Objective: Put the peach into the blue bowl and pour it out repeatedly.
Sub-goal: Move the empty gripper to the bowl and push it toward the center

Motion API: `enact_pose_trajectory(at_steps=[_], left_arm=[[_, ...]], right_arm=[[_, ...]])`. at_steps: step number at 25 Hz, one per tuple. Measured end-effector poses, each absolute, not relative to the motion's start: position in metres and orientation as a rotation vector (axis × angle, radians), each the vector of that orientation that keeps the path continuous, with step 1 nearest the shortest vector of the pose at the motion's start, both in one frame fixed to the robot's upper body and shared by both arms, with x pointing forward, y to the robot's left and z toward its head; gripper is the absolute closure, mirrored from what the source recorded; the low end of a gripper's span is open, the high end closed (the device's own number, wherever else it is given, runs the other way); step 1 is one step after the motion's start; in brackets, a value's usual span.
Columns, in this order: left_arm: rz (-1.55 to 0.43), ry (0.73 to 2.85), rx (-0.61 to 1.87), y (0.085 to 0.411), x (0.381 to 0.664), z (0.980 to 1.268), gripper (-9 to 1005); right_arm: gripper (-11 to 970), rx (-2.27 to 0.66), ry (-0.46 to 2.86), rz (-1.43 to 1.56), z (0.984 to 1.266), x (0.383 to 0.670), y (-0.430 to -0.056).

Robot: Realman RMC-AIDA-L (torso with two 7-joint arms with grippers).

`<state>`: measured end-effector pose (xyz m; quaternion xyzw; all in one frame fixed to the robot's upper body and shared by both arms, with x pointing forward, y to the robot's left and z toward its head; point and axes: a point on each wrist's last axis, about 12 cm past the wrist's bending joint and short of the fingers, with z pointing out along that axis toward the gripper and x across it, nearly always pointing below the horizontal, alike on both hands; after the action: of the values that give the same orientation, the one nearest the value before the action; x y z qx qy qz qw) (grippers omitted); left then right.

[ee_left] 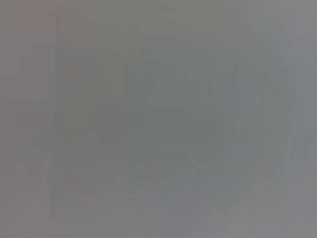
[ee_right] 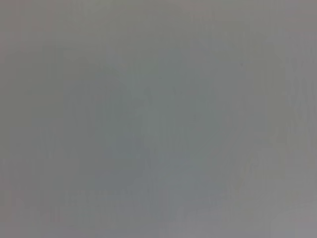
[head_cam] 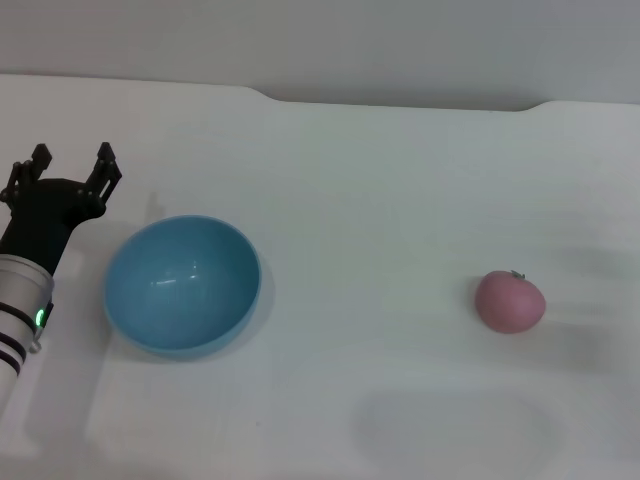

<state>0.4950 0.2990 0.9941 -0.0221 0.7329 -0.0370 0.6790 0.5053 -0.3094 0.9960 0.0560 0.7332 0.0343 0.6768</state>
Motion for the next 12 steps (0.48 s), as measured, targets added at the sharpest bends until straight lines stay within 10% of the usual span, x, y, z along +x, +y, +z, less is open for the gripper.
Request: enact_pose_trajectory(at_steps=[12], left_arm=[[-0.070,1.719,-0.052,0.300,0.509,0.991,210]], right_arm=[[381,0.120,1.659,0.078,0.997,0.510,-0.308]])
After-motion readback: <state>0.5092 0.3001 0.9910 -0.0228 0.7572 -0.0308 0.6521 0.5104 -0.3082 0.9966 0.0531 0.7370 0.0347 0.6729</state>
